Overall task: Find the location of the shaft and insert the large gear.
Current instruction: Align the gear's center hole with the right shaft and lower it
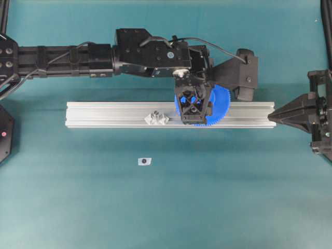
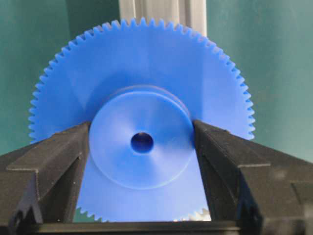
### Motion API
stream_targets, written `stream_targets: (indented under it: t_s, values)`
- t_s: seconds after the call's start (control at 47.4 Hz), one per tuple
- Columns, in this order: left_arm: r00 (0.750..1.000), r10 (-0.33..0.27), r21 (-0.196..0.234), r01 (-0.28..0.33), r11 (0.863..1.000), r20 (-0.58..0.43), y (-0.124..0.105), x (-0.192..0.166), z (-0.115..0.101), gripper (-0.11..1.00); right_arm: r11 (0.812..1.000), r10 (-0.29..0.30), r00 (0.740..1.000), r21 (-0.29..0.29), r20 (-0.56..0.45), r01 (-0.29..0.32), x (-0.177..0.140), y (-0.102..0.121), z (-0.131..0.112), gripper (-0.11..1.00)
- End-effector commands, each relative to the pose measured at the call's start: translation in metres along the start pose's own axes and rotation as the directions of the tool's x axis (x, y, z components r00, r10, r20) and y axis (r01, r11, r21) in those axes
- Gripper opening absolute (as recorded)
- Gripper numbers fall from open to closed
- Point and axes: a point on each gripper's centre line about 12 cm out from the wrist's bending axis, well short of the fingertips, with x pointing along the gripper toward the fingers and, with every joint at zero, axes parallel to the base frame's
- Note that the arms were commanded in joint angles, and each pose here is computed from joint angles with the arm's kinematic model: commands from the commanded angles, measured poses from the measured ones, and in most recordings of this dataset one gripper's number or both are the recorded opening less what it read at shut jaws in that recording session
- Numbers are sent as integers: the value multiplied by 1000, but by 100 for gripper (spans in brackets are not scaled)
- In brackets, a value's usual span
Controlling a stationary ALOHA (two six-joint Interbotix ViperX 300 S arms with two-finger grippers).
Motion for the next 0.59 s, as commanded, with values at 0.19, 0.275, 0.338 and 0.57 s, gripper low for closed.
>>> stream_targets:
  t_s: [0.19, 0.275, 0.338, 0.57]
  values:
    - [997, 22, 1, -23, 1000, 67, 8, -19, 16, 70, 1000, 0, 1000, 10, 11, 0, 0, 0, 4, 3]
    - [998, 20, 0, -20, 1000, 57, 8, -18, 16, 70, 1000, 0, 1000, 10, 9, 0, 0, 0, 4, 3]
    - [999, 17, -1, -17, 1000, 42, 7, -17, 13, 70, 1000, 0, 1000, 10, 9, 0, 0, 0, 4, 3]
    - [999, 16, -1, -16, 1000, 37, 7, -19, 13, 70, 1000, 0, 1000, 10, 9, 0, 0, 0, 4, 3]
